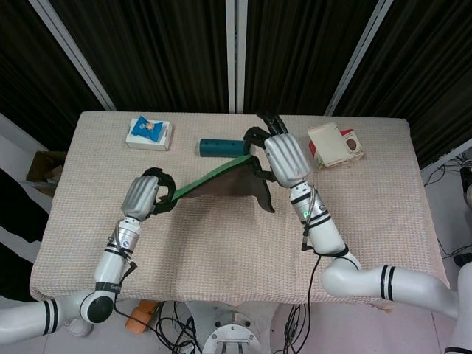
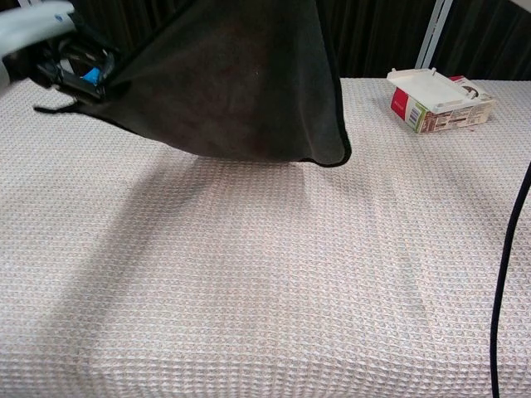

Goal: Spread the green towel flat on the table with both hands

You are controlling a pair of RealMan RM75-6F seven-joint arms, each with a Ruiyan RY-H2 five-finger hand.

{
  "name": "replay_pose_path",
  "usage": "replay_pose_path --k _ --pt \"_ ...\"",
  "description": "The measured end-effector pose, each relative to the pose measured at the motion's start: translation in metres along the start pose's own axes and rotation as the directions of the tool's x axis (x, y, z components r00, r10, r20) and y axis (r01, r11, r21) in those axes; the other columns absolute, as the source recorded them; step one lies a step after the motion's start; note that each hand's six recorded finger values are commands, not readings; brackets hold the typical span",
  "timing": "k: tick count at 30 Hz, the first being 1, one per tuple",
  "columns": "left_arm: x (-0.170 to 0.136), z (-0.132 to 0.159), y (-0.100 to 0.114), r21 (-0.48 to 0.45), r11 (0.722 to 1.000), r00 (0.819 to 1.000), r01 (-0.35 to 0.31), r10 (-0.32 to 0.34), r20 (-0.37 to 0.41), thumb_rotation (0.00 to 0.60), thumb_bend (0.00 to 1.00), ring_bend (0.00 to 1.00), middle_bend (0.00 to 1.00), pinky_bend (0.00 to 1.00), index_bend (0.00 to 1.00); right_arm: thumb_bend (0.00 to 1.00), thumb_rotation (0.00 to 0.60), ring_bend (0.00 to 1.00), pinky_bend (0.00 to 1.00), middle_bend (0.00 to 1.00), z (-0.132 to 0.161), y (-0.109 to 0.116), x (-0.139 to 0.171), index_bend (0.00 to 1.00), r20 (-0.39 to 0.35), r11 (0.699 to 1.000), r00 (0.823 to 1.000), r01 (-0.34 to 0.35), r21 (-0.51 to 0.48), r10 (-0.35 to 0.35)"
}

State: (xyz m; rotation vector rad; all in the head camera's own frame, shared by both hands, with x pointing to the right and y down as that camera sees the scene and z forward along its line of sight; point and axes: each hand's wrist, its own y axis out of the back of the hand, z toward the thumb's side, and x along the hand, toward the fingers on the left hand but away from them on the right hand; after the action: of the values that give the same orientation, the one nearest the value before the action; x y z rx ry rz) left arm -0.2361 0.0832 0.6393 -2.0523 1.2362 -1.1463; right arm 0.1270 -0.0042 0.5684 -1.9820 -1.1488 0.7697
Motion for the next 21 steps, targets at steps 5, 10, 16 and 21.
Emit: replay_pose_path --k 5,10,16,21 --pt "0.030 0.005 0.045 0.075 0.992 0.995 -0.098 0.098 0.002 0.600 0.49 0.36 0.52 0.21 0.80 0.50 0.600 0.10 0.04 0.37 -0.010 0.014 -0.023 0.77 0.018 0.999 0.999 0.042 -0.001 -0.042" --pt "0.054 0.010 0.083 0.170 0.964 0.978 -0.206 0.206 0.016 0.600 0.49 0.35 0.52 0.21 0.80 0.50 0.600 0.10 0.04 0.37 -0.017 0.029 -0.047 0.78 0.024 0.996 0.995 0.093 0.016 -0.094" --pt "0.059 0.015 0.100 0.192 0.933 0.952 -0.306 0.303 0.047 0.600 0.49 0.35 0.51 0.21 0.79 0.50 0.600 0.10 0.04 0.37 -0.026 0.036 -0.057 0.77 -0.002 0.994 0.994 0.106 0.036 -0.106" --pt "0.050 0.004 0.068 0.271 0.916 0.955 -0.296 0.279 0.099 0.600 0.49 0.35 0.51 0.21 0.75 0.50 0.600 0.10 0.04 0.37 -0.037 0.012 -0.043 0.78 -0.044 0.997 0.999 0.031 0.078 -0.027"
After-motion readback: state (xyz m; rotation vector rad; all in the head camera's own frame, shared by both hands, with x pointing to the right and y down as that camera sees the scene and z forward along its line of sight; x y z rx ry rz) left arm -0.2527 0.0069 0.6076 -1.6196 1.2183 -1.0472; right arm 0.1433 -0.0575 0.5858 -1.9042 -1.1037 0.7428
